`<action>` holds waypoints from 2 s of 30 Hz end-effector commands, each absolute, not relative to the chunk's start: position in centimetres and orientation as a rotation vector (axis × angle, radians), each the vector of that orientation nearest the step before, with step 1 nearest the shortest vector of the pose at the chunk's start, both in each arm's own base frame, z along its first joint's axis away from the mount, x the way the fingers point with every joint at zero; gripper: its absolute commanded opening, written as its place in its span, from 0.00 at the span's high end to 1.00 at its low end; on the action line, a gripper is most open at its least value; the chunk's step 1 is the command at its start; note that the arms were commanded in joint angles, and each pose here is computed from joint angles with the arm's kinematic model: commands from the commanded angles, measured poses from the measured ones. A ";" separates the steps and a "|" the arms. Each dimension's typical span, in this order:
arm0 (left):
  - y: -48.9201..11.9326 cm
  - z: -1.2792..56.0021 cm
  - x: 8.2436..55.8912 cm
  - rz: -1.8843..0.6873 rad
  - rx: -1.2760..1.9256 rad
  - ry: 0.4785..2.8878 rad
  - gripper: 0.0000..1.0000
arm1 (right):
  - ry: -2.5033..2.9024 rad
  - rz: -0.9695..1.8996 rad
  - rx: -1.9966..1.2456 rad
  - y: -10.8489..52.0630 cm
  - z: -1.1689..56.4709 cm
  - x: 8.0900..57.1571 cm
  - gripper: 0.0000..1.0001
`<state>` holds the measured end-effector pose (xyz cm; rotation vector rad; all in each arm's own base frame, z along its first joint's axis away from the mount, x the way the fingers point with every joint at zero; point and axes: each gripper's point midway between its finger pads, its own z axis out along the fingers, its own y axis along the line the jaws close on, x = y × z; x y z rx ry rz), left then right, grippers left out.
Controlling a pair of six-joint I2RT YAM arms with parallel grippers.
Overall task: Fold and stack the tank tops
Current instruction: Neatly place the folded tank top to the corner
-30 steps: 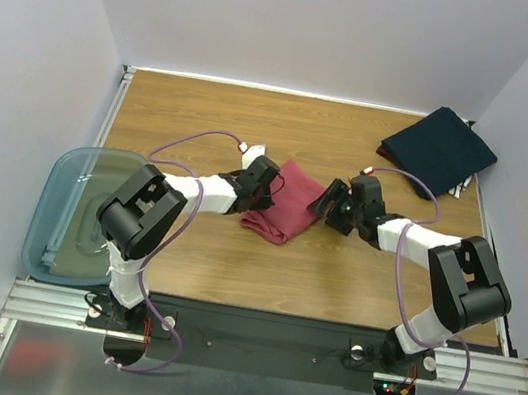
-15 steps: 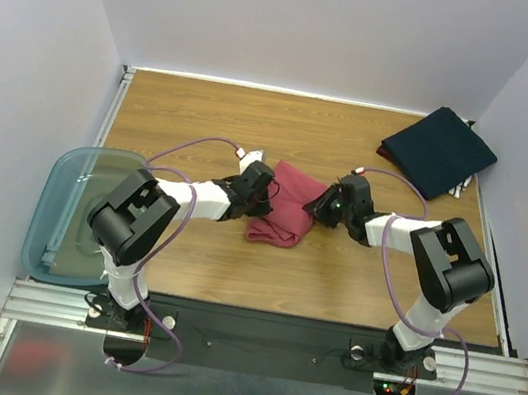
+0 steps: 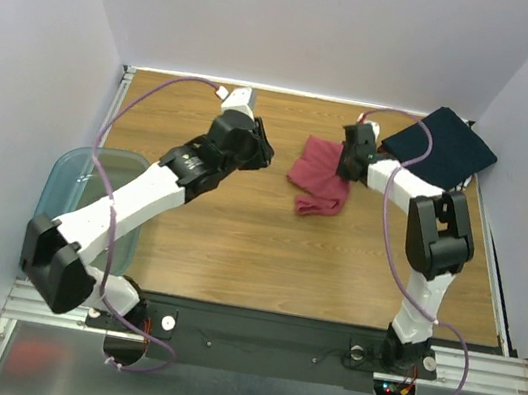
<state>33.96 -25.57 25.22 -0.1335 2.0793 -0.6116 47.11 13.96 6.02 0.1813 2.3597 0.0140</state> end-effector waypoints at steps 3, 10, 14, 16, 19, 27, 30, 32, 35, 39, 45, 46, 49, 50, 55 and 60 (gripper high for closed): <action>-22.9 26.8 33.0 -0.535 -0.029 2.082 0.60 | 2.258 -0.455 0.000 6.0 10.3 54.3 1.00; -21.7 26.3 34.7 -0.520 0.011 2.093 0.60 | 2.172 -0.709 -0.087 2.8 12.7 60.1 1.00; -21.0 25.4 35.3 -0.509 0.022 2.112 0.60 | 2.142 -0.781 -0.104 1.7 14.2 61.1 1.00; -20.5 24.7 35.7 -0.506 0.020 2.129 0.61 | 2.104 -0.782 -0.103 1.5 16.3 61.7 1.00; -19.8 24.2 36.1 -0.506 0.006 2.129 0.61 | 2.079 -0.811 -0.099 0.8 17.8 62.0 0.99; -20.3 23.2 36.1 -0.550 0.033 2.152 0.61 | 1.994 -0.808 -0.039 -1.4 23.7 61.7 0.99; -20.5 23.1 36.0 -0.564 0.046 2.156 0.61 | 1.985 -0.789 0.037 -4.2 25.2 61.0 0.99; -20.6 23.0 36.0 -0.567 0.053 2.160 0.61 | 1.994 -0.746 0.113 -6.7 25.3 60.2 0.99; -20.7 22.9 36.0 -0.573 0.057 2.162 0.61 | 2.000 -0.657 0.194 -8.6 25.3 59.3 1.00; -21.1 22.3 35.9 -0.593 0.067 2.175 0.61 | 2.068 -0.618 0.353 -12.8 21.0 57.8 0.95; -21.6 21.5 35.6 -0.621 0.079 2.196 0.61 | 2.155 -0.446 0.532 -16.1 15.4 56.1 0.66; -21.6 21.4 35.6 -0.623 0.081 2.198 0.61 | 2.163 -0.430 0.545 -16.0 14.8 56.0 0.58; -21.8 21.2 35.5 -0.631 0.085 2.207 0.61 | 2.192 -0.378 0.551 -15.2 13.6 55.7 0.32; -21.8 21.2 35.6 -0.632 0.083 2.206 0.61 | 2.193 -0.360 0.565 -15.0 13.4 55.6 0.26; -21.6 21.2 35.3 -0.629 0.076 2.202 0.61 | 2.162 -0.273 0.577 -13.9 15.0 55.8 0.15; -21.6 21.1 35.2 -0.633 0.072 2.202 0.61 | 2.101 -0.151 0.590 -12.3 18.5 55.6 0.12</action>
